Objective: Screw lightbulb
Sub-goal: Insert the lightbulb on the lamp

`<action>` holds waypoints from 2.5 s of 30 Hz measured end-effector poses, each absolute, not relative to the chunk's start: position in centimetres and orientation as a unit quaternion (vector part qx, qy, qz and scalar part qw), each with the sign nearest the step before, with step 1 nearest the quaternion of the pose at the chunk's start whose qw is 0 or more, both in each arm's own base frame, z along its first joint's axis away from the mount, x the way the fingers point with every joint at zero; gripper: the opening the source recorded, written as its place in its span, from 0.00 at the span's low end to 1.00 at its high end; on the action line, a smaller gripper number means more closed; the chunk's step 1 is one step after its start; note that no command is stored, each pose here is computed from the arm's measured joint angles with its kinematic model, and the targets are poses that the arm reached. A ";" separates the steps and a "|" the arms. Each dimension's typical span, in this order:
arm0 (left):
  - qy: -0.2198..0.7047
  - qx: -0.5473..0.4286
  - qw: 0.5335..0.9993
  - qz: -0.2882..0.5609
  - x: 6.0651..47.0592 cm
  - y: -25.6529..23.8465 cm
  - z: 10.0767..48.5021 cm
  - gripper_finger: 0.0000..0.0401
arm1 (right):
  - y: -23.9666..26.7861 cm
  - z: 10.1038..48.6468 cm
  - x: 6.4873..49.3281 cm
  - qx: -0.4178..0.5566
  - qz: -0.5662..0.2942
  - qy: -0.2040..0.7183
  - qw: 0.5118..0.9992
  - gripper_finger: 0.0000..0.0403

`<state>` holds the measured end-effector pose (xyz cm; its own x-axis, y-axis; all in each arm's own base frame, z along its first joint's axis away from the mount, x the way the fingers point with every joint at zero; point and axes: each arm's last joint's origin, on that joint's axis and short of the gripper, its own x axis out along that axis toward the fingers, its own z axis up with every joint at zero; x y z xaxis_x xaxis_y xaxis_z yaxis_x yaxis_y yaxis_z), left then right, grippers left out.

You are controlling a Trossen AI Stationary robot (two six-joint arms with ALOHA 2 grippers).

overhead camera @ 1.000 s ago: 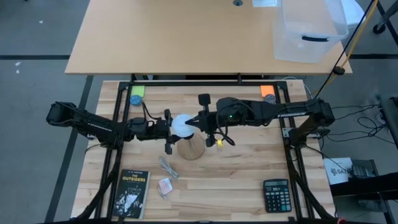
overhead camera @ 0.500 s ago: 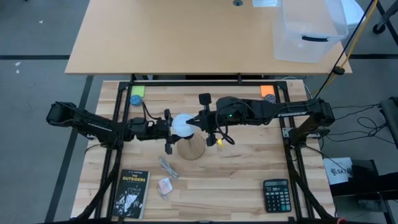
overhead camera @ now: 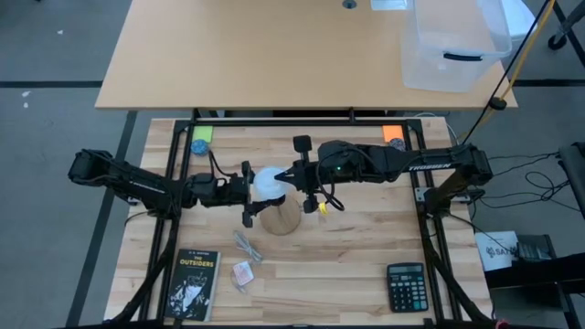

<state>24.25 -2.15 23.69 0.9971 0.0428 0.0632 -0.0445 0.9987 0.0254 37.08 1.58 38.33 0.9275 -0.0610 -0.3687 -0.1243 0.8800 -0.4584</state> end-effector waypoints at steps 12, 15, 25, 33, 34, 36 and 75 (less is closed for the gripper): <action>-0.028 0.011 0.997 0.066 24.1 -2.5 23.7 0.68 | 1.6 38.0 37.0 -0.237 0.019 0.203 0.950 0.00; -0.018 0.013 0.997 0.075 24.2 -2.4 23.5 0.68 | 1.6 38.0 37.0 -0.237 0.020 0.203 0.950 0.00; -0.004 0.013 0.996 0.091 24.1 -2.4 23.2 0.69 | 1.9 38.0 37.0 -0.237 0.021 0.203 0.950 0.00; 0.009 0.015 0.995 0.093 24.1 -2.3 23.0 0.69 | 2.1 37.8 36.9 -0.221 0.023 0.210 0.952 0.00; 0.011 0.015 0.995 0.093 24.1 -2.3 23.0 0.69 | 2.2 37.8 36.9 -0.219 0.023 0.210 0.953 0.00; 0.015 0.016 0.995 0.094 24.1 -2.3 22.9 0.69 | 2.4 37.8 36.9 -0.217 0.026 0.210 0.953 0.00; -0.019 -0.009 0.982 0.186 24.5 -5.6 23.0 0.69 | 2.5 37.8 36.9 -0.215 -0.008 0.215 0.953 0.00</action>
<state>24.54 -5.61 23.04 0.9304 0.3650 0.0338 -0.3644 0.9309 -0.0241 36.91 2.46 37.81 0.9075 -0.1081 -0.4060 -0.0765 0.9077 -0.4126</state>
